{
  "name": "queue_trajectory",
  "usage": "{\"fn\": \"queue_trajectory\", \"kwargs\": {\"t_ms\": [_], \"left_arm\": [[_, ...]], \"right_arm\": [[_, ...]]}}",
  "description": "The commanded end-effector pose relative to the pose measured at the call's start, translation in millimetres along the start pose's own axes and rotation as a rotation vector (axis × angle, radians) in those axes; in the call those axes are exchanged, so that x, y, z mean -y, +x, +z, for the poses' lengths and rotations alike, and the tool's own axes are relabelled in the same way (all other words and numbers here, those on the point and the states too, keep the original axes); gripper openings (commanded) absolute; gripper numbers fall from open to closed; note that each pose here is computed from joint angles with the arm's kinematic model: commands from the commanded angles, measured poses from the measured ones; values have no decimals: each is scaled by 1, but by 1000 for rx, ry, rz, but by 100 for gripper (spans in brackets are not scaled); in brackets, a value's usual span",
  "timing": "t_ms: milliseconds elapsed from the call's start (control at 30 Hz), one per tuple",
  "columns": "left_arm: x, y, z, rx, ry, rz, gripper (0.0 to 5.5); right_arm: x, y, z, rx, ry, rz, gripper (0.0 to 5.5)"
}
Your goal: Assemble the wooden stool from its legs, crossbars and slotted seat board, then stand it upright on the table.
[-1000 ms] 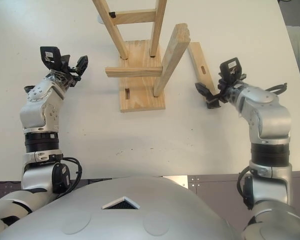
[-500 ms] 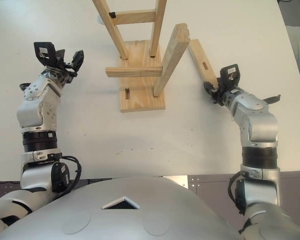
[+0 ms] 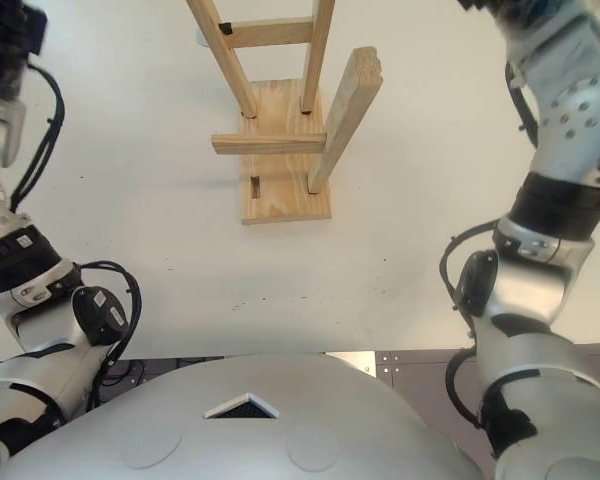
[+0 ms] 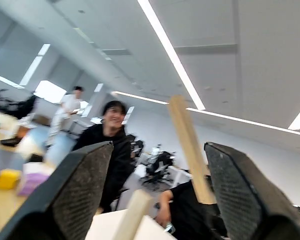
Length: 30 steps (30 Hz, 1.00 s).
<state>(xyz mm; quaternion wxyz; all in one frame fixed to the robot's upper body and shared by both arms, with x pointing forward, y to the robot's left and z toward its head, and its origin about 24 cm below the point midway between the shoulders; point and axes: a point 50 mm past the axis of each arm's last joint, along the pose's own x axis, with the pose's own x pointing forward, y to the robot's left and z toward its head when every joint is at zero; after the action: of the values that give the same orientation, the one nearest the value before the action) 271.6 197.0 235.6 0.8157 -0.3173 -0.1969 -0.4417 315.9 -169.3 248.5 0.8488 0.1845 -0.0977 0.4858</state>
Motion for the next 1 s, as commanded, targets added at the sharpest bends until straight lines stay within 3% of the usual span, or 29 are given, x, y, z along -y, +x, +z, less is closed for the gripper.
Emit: {"fn": "queue_trajectory", "kwargs": {"t_ms": [33, 233, 700, 1000], "left_arm": [[29, 32, 0, 7, -70, -207, 335], [30, 34, -5, 25, -126, -243, 335], [31, 35, -1, 85, -218, -290, 335], [28, 31, -4, 86, -255, -268, 210]], "right_arm": [[-31, 23, 7, 12, 135, 290, 202], [-48, 16, -6, -94, 222, 446, 202], [-54, 11, -31, -210, 253, 512, 202], [-51, 8, -36, -241, 220, 488, 202]]}}
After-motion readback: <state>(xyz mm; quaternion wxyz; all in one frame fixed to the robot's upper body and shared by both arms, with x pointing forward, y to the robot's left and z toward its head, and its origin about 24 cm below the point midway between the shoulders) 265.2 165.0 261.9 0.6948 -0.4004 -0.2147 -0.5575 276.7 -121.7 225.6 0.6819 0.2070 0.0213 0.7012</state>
